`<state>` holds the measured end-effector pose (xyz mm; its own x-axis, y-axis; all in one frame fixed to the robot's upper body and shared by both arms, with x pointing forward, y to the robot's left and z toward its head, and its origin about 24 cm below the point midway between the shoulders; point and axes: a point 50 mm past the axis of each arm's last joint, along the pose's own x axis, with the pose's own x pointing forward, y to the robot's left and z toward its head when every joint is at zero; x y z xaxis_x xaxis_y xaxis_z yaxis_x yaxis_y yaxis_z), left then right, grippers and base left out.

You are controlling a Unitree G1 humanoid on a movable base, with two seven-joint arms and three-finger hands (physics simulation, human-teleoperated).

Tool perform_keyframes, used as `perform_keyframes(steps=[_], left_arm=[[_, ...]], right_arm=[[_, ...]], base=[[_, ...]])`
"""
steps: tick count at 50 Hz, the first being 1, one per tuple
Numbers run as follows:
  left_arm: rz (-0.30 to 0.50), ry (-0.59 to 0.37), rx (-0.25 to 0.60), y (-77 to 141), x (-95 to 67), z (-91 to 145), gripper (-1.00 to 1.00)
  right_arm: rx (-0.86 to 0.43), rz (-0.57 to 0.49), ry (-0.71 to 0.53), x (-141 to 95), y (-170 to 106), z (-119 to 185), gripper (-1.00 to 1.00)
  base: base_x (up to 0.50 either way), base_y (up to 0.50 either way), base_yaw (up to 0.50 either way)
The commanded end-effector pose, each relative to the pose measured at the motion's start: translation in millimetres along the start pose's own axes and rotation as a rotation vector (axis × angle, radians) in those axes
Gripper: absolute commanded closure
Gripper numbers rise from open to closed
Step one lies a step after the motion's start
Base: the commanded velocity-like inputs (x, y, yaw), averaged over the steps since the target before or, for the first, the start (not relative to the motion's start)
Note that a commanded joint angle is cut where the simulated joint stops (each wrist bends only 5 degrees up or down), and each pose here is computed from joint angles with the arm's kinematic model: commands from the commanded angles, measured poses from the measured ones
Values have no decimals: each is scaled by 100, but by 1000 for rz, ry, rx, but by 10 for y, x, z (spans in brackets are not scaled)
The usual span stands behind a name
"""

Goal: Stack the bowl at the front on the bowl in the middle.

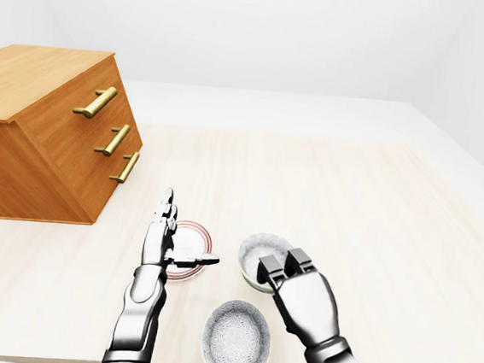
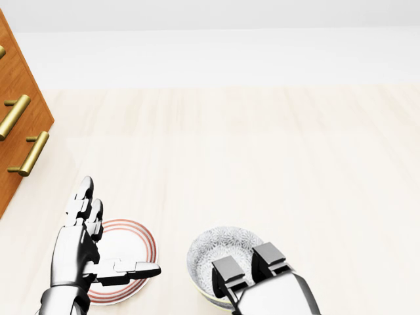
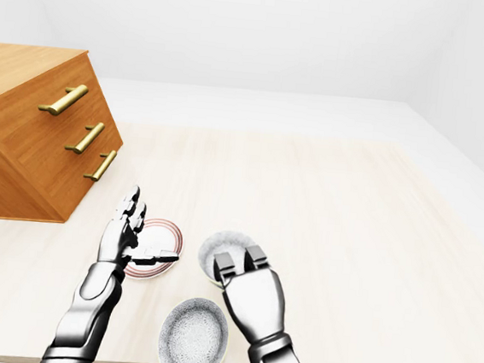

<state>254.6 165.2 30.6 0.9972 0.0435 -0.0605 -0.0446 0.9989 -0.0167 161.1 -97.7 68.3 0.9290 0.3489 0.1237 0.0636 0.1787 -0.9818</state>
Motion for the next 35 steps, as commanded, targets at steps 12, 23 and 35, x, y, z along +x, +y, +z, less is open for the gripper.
perform_keyframes(steps=[12,23,35], left_arm=[[-3,1,-2,-6,-6,1,-100],[-3,1,-3,-5,-8,-4,-100],[-3,0,-4,-5,-12,-1,-100]], right_arm=[[-51,-32,25,-5,-44,-79,100],[-87,-26,33,-6,-29,-87,100],[-78,-8,10,12,51,-49,100]], base=[[0,0,0],[0,0,0],[0,0,0]])
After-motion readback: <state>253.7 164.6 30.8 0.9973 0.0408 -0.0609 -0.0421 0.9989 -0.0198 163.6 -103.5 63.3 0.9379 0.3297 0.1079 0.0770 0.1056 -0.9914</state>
